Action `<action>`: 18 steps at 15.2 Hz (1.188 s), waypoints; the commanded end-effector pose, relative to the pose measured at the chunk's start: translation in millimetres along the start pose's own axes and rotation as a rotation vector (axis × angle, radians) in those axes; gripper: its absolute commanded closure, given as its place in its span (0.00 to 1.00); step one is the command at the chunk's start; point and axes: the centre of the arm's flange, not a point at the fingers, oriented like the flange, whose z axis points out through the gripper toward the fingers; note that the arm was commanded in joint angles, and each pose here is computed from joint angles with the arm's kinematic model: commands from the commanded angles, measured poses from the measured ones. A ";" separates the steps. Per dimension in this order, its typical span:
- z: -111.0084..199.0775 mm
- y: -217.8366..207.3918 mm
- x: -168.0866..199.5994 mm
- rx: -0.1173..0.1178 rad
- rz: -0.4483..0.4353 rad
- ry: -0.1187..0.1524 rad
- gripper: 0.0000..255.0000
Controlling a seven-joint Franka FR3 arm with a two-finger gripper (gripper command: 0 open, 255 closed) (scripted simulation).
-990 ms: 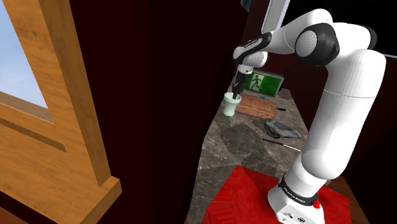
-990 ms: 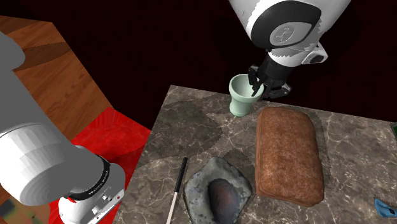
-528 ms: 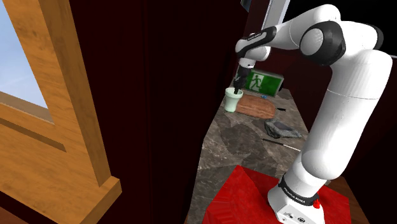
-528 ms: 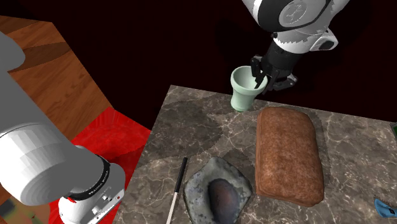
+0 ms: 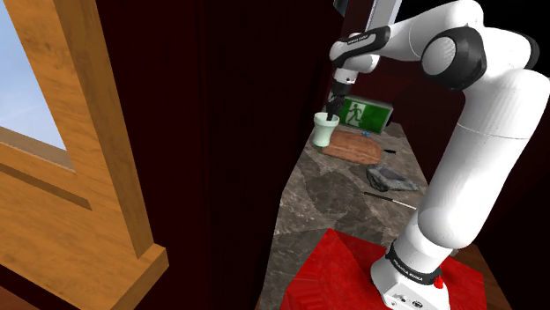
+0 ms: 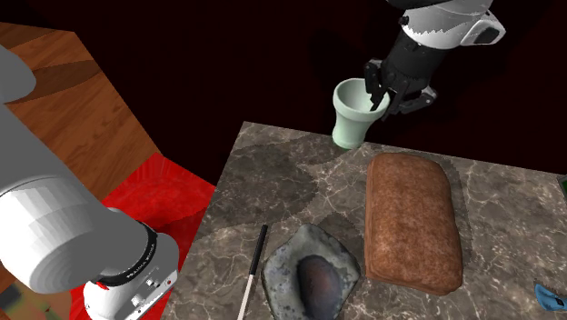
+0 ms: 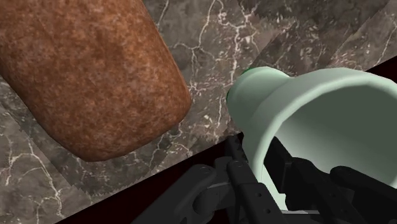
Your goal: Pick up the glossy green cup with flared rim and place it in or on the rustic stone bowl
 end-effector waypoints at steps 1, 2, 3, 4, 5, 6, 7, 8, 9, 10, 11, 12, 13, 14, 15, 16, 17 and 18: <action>-10.1 -1.0 -0.2 0.000 0.000 0.000 1.00; -15.4 -1.5 -0.2 0.000 0.000 0.000 1.00; -20.6 -2.1 -0.2 0.000 0.000 0.000 1.00; -25.9 -2.6 -0.1 0.000 0.000 0.000 1.00; -31.1 -3.1 -0.1 0.000 0.000 0.000 1.00; -36.4 -3.6 -0.1 0.000 0.000 0.000 1.00; -41.6 -4.2 0.0 0.000 0.000 0.000 1.00; -46.9 -4.7 0.0 0.000 0.000 0.000 1.00; -52.1 -5.2 0.0 0.000 0.000 0.000 1.00; -57.4 -5.7 0.1 0.000 0.000 0.000 1.00; -62.6 -6.3 0.1 0.000 0.000 0.000 1.00; -67.9 -6.8 0.2 0.000 0.000 0.000 1.00; -73.2 -7.3 0.2 0.000 0.000 0.000 1.00; -78.4 -7.8 0.2 0.000 0.000 0.000 1.00; -83.7 -8.4 0.3 0.000 0.000 0.000 1.00; -86.1 -8.6 0.2 0.000 0.000 0.000 1.00; -88.8 -3.7 -11.7 0.000 0.000 0.000 1.00; -91.5 1.1 -23.6 0.000 0.000 0.000 1.00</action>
